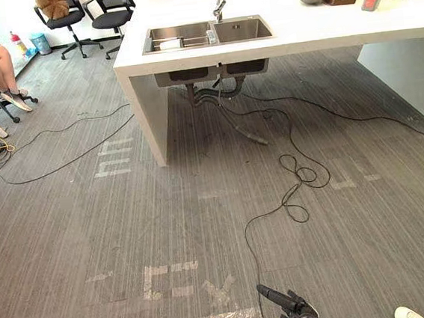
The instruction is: Walk over to the sink, pick up the cup, carry it to the dishwasher, place the cup inside the dishwasher, then close the dishwasher door
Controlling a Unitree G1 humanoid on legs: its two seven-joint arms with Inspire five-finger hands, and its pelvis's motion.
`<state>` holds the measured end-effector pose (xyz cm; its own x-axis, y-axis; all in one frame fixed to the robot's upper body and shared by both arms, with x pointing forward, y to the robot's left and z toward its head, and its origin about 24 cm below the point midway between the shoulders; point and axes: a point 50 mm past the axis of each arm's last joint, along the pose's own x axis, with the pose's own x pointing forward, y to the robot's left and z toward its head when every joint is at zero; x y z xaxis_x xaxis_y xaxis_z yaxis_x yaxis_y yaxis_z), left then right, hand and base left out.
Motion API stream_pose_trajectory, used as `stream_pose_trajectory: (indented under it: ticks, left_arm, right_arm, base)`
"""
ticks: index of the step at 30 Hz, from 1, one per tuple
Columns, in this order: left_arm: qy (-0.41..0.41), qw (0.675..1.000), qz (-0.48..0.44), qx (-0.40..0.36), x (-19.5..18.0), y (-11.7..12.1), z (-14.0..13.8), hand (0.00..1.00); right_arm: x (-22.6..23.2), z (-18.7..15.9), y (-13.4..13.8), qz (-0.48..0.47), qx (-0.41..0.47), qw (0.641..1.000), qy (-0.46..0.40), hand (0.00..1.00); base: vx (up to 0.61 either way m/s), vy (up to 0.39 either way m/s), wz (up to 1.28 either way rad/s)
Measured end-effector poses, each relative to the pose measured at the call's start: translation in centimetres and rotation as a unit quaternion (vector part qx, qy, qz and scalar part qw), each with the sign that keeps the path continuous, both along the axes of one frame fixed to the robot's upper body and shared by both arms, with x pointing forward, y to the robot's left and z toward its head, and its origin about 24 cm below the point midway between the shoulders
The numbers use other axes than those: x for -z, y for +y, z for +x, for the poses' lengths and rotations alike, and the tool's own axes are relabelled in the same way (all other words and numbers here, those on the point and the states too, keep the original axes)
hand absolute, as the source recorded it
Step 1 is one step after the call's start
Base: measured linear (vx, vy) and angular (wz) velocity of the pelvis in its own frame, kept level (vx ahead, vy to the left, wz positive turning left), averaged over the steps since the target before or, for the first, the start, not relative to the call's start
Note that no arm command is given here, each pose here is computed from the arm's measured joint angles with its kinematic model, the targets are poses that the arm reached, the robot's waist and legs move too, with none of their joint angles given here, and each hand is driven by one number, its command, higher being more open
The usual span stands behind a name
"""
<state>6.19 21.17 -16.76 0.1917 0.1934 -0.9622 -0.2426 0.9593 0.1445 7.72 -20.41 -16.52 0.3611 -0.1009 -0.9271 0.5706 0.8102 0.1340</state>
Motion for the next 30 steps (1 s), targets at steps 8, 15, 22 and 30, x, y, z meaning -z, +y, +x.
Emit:
stream_pose_trajectory:
  ticks: [8, 15, 22, 30]
  left_arm:
    - [0.010, 0.999, -0.002, -0.050, 0.2, 0.4, -1.0, 1.00]
    - [-0.037, 0.999, 0.022, -0.024, -0.4, 1.4, 1.1, 1.00]
    - [-0.214, 0.975, -0.041, -0.038, -4.2, -0.6, 11.0, 1.00]
    - [-0.230, 0.971, -0.069, -0.009, -5.3, -2.9, 13.4, 1.00]
  right_arm:
    - [0.3, -0.5, 0.2, 0.013, 0.032, 0.999, 0.015, 1.00]
    - [0.0, 1.3, 0.5, 0.008, 0.006, 1.000, -0.005, 1.00]
    - [-2.4, 6.9, 0.1, -0.002, -0.003, 0.994, -0.107, 1.00]
    - [-4.0, 8.6, -1.0, -0.005, 0.011, 0.988, -0.157, 1.00]
  base:
    - [0.02, -0.005, -0.06]
    - [-0.05, 0.016, 0.00]
    - [0.00, 0.046, 0.26]
    - [0.30, -0.160, 0.37]
